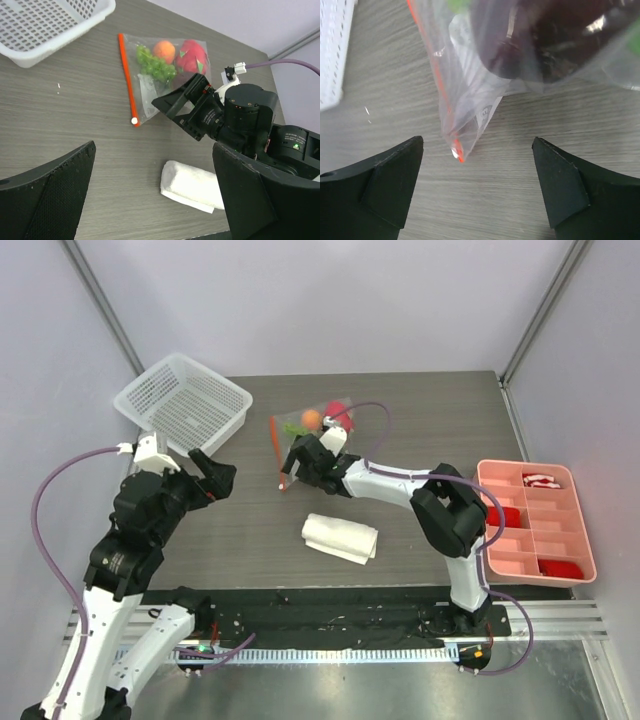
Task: Open the zip-top bag and remove the fake food
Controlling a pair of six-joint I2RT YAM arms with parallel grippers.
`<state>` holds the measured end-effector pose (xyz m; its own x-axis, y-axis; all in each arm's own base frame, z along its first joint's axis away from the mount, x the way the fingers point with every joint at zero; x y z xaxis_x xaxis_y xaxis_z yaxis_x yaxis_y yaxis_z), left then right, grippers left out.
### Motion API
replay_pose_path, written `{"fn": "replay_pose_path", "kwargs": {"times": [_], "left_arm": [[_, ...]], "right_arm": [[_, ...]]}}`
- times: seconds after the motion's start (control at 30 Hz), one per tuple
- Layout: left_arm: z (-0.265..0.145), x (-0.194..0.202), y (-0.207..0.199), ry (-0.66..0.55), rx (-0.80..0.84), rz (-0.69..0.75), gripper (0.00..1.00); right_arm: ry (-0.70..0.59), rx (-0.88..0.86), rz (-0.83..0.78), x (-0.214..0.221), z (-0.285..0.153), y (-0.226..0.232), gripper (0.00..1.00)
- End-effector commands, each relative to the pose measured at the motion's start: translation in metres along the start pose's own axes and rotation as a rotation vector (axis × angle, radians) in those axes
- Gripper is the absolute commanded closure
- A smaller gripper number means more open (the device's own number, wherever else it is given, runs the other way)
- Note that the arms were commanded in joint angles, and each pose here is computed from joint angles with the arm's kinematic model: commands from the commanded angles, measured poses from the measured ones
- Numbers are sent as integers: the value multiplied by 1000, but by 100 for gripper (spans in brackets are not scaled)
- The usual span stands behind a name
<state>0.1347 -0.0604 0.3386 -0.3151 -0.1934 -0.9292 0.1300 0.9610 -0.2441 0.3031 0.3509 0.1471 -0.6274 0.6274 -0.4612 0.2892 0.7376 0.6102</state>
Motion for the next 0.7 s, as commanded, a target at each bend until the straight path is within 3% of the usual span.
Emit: {"fn": "replay_pose_path", "kwargs": {"times": [0.0, 0.17, 0.27, 0.37, 0.5, 0.67], "left_arm": [[8, 2, -4, 15, 36, -31, 3], [12, 1, -8, 25, 67, -44, 4], [16, 3, -10, 35, 80, -49, 4], [27, 10, -10, 83, 80, -52, 5], [44, 20, -11, 152, 70, -66, 13], [64, 30, -21, 190, 164, -145, 18]], "right_arm": [[-108, -34, 294, 5, 16, 9, 16], [-125, -50, 328, 14, 38, 8, 22], [-176, -50, 338, 15, 50, 4, 33], [-205, -72, 320, 12, 52, 6, 51], [-189, -126, 316, 0, 51, 14, 99], [-51, -217, 366, -30, 13, 15, 99]]}}
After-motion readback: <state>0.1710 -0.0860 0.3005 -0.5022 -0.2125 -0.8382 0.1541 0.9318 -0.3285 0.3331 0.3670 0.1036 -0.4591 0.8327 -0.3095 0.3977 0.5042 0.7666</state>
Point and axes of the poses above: each gripper's point midway between its finger pads, its own z axis out along the fingers, its own y axis along the line the jaws close on, x = y × z, the point moved 10 cm from there along -z, back along the fingers, and after that the axes turned 15 degrees about z, right-handed, at the moved point
